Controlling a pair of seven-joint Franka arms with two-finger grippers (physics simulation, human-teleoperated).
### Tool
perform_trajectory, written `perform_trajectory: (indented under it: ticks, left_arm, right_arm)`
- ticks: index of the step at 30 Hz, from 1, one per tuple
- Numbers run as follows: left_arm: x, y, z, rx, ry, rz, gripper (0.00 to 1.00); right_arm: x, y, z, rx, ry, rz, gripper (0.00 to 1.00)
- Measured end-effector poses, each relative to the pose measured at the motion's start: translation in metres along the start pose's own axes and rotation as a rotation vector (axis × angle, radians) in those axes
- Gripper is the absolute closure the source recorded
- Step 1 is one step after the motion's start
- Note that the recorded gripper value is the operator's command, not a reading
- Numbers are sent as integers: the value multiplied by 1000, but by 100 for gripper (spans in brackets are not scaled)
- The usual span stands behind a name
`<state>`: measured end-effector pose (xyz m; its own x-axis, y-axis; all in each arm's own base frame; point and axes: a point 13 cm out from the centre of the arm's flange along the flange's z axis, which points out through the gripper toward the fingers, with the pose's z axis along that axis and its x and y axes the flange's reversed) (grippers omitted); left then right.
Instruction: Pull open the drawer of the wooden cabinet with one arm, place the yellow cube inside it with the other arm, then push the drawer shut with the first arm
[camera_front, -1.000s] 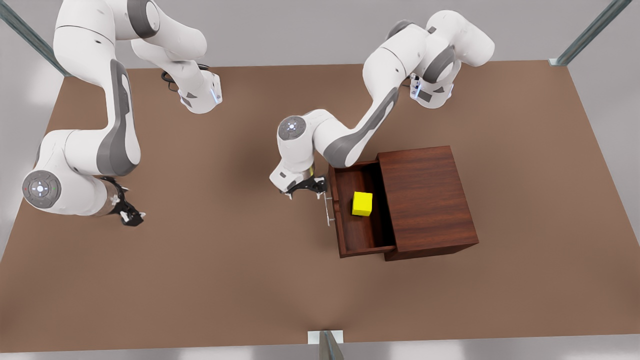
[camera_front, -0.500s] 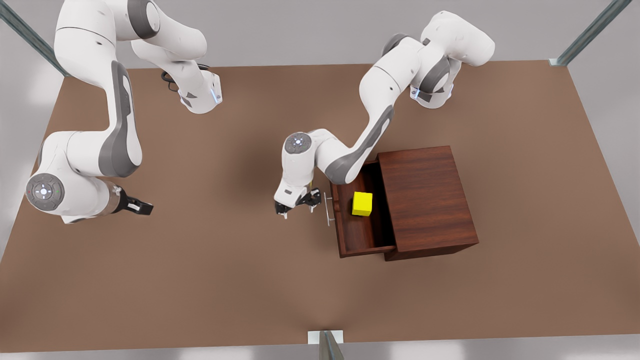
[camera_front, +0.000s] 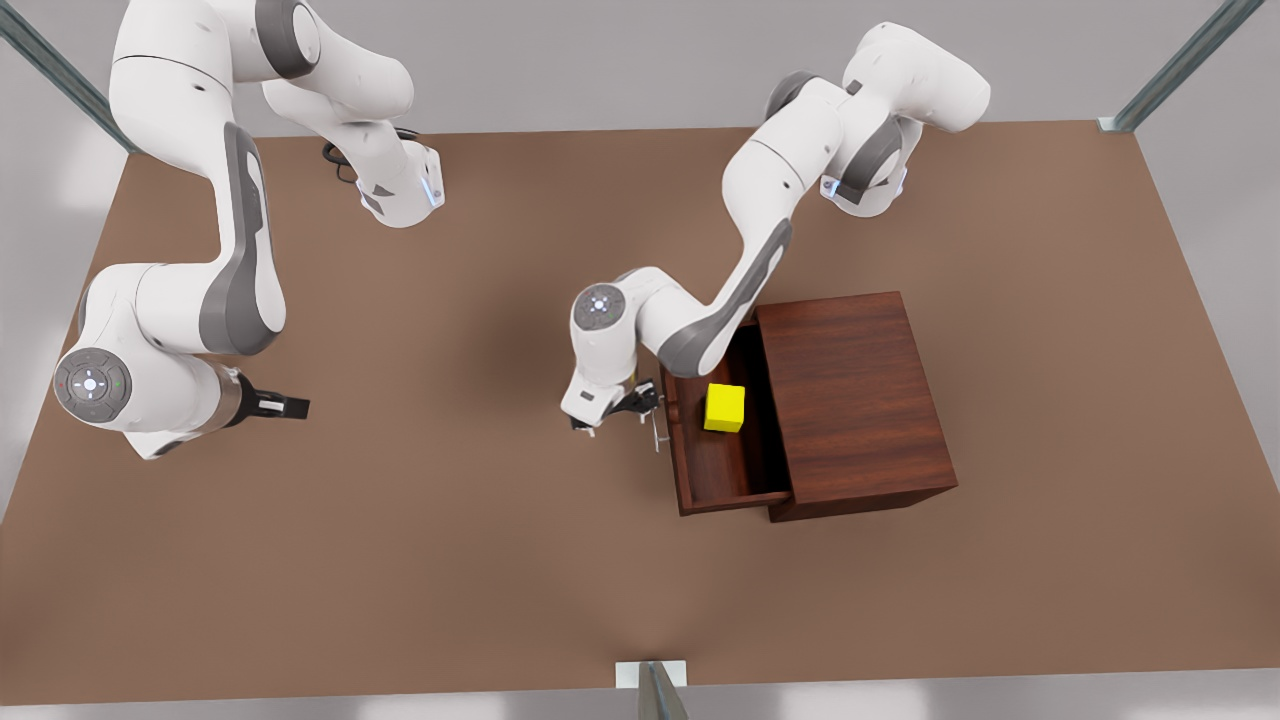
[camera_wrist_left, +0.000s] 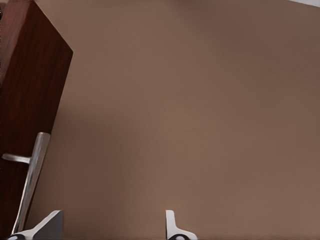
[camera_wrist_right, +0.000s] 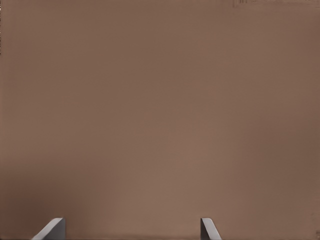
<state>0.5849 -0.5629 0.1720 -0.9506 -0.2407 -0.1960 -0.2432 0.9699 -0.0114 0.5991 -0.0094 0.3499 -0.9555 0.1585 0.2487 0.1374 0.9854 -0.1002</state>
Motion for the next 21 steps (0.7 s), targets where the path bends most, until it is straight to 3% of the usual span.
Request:
perform_trajectory:
  ticks: [21]
  left_arm:
    - [-18, 51, 3, -89, 72, 108, 0]
  right_arm:
    - [13, -8, 10, -2, 37, -113, 0]
